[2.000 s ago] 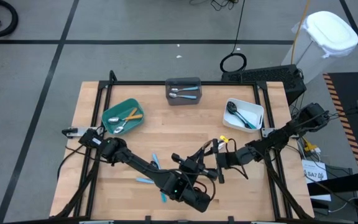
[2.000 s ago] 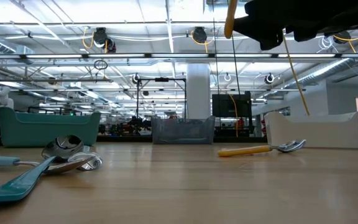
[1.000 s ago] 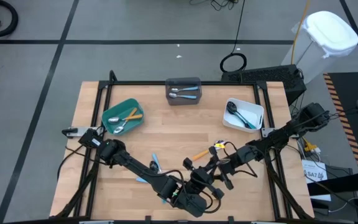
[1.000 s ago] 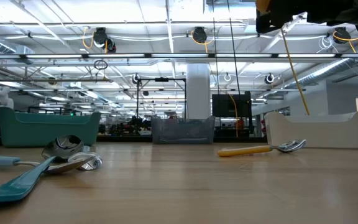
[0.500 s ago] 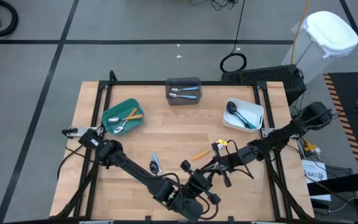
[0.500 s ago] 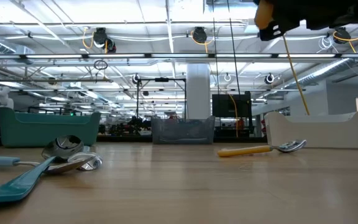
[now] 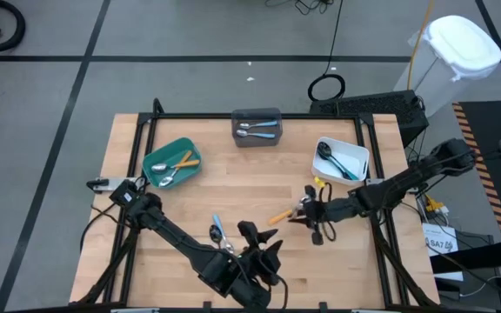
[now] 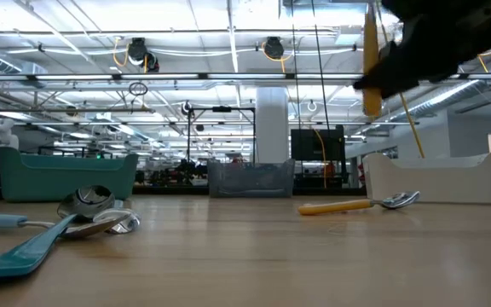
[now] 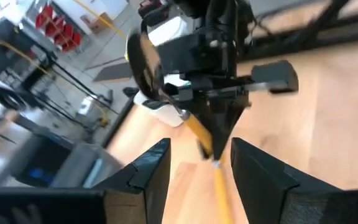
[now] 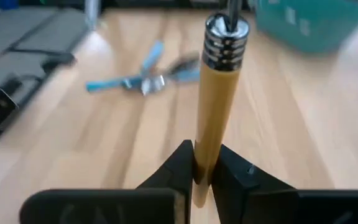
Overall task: Sort silverware by color (type)
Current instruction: Put the yellow spoon into the green bin
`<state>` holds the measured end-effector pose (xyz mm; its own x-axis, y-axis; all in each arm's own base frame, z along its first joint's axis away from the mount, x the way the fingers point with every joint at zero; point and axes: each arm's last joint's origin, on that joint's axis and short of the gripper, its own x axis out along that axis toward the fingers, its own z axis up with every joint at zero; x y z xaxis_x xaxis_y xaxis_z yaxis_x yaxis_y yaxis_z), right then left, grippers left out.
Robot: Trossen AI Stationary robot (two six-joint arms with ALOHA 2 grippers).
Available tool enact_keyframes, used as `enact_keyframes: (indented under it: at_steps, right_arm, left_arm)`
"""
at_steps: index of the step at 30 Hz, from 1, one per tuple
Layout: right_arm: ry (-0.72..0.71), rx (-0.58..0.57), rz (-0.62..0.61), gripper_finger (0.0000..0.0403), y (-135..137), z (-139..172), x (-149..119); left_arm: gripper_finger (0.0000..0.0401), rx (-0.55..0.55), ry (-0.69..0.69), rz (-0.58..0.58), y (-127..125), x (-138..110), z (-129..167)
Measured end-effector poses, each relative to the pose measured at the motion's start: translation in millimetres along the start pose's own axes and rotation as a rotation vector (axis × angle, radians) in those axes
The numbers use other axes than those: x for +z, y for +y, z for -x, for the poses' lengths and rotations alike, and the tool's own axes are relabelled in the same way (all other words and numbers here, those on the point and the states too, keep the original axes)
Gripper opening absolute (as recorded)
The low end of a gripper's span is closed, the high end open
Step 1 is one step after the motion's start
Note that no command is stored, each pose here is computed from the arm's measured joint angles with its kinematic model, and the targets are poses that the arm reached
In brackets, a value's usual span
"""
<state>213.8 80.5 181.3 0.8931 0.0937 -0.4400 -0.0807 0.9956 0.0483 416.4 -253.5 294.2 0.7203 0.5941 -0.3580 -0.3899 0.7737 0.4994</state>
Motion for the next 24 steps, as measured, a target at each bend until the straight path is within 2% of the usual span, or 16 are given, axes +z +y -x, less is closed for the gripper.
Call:
enact_keyframes:
  at_steps: [4, 11, 14, 18, 22, 24]
  right_arm:
    - [0.112, -0.012, -0.097, 0.0032, -9.6, -3.1, -9.9]
    - [0.279, 0.083, -0.197, 0.0035, -19.3, -7.9, -23.0]
    - [0.313, 0.138, -0.208, 0.0034, -19.5, -9.3, -25.5]
    - [0.362, 0.234, -0.218, 0.0035, -15.9, -9.5, -28.7]
    - [0.409, 0.275, -0.208, 0.0034, -9.8, -9.6, -33.8]
    - [0.420, 0.280, -0.202, 0.0034, -7.7, -10.5, -35.8]
  left_arm:
    - [0.0168, -0.008, 0.032, -0.088, 3.0, -3.0, -4.6]
    - [0.0168, -0.186, 0.088, -0.291, -2.3, -6.6, -19.3]
    - [0.0168, -0.174, 0.110, -0.386, -6.0, -13.0, -32.6]
    - [0.0176, -0.066, 0.104, -0.434, -0.6, -12.5, -38.9]
    - [0.0216, -0.063, 0.106, -0.495, 1.7, -11.8, -42.3]
    - [0.0244, -0.056, 0.113, -0.486, 4.4, -11.5, -46.8]
